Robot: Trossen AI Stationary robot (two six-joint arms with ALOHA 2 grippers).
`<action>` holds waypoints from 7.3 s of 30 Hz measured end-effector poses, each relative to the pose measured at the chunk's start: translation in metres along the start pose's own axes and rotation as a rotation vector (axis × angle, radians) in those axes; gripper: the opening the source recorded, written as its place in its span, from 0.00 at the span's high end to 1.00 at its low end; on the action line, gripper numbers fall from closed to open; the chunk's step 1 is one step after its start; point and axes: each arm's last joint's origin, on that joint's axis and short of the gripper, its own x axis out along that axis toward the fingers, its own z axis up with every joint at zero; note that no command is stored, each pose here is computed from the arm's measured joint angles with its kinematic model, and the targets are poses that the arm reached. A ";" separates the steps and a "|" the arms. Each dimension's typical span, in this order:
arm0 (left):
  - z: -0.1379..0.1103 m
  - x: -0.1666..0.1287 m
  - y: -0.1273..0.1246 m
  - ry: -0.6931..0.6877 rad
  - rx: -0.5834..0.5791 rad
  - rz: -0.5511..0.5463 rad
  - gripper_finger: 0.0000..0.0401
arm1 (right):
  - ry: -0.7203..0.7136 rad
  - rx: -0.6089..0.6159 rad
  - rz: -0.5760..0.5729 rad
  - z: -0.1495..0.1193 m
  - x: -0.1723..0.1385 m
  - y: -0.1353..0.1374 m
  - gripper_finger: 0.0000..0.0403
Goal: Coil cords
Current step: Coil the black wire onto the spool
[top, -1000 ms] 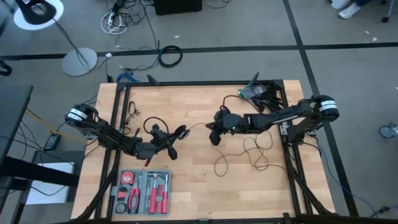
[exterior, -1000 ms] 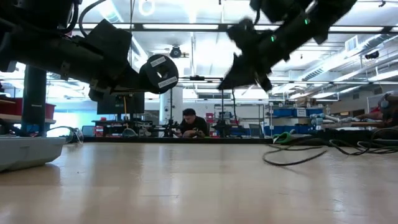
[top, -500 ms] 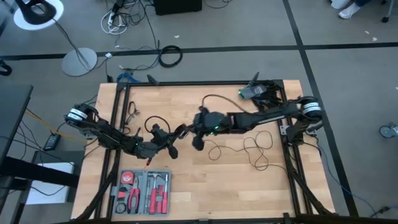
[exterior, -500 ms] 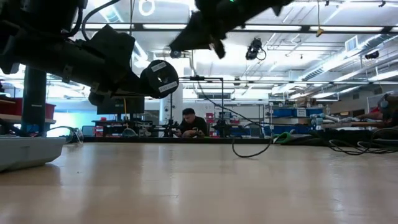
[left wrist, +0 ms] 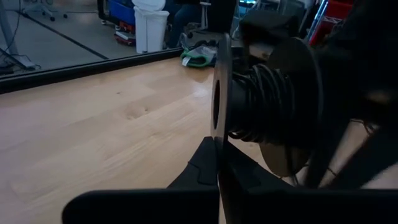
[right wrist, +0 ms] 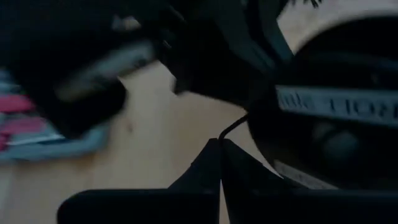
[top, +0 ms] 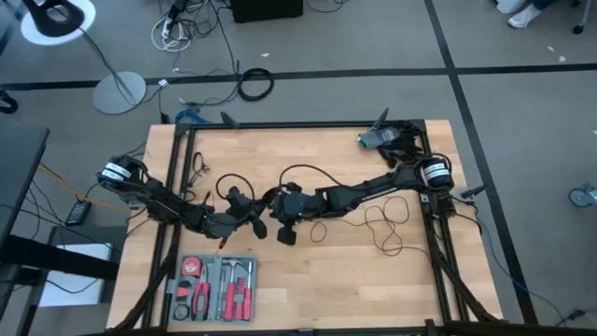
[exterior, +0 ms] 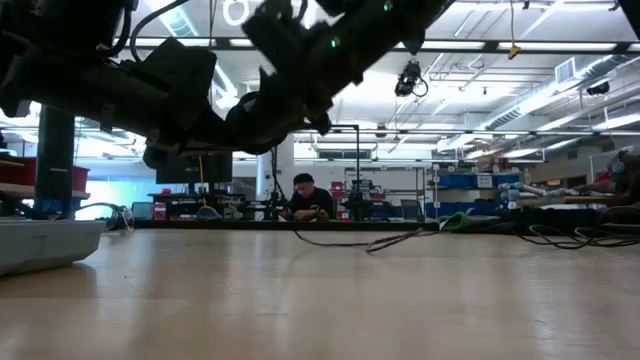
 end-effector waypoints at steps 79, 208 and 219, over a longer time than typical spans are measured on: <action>0.006 -0.002 0.001 -0.065 -0.055 -0.008 1.00 | -0.129 -0.018 0.011 -0.119 -0.015 -0.012 0.85; 0.002 0.000 0.004 -0.021 0.017 -0.032 1.00 | -0.137 0.201 -0.119 -0.007 -0.098 -0.074 1.00; -0.004 0.005 0.008 0.031 -0.003 0.052 1.00 | -0.035 0.004 -0.051 0.040 -0.043 -0.031 1.00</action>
